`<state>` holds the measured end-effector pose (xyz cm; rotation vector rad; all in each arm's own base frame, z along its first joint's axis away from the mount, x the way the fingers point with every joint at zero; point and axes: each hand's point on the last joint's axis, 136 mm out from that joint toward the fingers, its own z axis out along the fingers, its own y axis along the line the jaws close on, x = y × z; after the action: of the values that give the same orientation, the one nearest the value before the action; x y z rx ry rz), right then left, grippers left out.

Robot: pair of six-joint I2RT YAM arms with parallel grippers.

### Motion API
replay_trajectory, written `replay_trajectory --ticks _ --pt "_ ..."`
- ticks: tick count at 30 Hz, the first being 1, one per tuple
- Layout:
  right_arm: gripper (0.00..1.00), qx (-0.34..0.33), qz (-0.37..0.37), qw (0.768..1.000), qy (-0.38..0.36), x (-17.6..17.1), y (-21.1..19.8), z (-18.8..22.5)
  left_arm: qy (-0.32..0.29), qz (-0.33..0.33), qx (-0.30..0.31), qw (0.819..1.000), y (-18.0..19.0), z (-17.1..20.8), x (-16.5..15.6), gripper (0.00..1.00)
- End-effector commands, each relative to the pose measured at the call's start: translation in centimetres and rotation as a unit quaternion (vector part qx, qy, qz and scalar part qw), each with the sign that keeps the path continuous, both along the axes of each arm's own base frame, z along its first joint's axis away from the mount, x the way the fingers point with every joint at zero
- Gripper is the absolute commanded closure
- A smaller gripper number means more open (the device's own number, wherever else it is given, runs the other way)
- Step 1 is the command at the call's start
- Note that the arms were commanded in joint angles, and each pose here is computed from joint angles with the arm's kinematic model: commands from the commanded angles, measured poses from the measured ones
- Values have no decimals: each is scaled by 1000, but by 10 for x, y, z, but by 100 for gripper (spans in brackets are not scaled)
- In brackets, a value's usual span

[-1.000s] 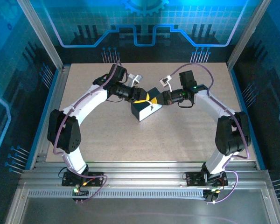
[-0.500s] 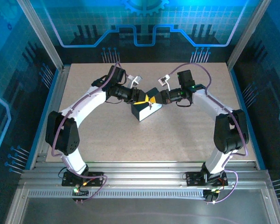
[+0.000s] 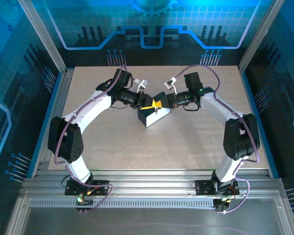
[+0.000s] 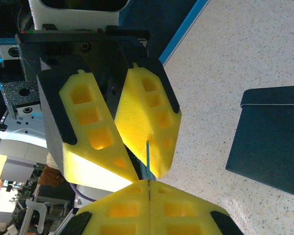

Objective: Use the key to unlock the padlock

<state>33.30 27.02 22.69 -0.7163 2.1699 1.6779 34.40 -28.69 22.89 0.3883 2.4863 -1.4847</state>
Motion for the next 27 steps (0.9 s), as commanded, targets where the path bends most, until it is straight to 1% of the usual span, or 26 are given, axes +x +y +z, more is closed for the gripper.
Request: replay_trajectory --ticks 1,6,13,19,22,27 --pt "100 10 21 1000 -2 -4 8 4 -13 -18 -19 1000 -3 11 -9 77" --pt "100 8 23 1000 3 -5 8 0 -13 -20 -20 1000 -3 11 -10 82" --pt "99 9 15 1000 14 0 5 -2 -18 -32 -39 999 -6 12 -12 99" --pt "70 29 -8 999 20 6 -3 7 -28 -12 -55 998 -4 14 -3 100" --pt "64 35 -36 998 39 10 -9 8 -38 1 -72 997 -4 19 3 100" --pt "61 70 -109 988 86 24 -22 4 -44 11 -81 996 -4 23 7 100"
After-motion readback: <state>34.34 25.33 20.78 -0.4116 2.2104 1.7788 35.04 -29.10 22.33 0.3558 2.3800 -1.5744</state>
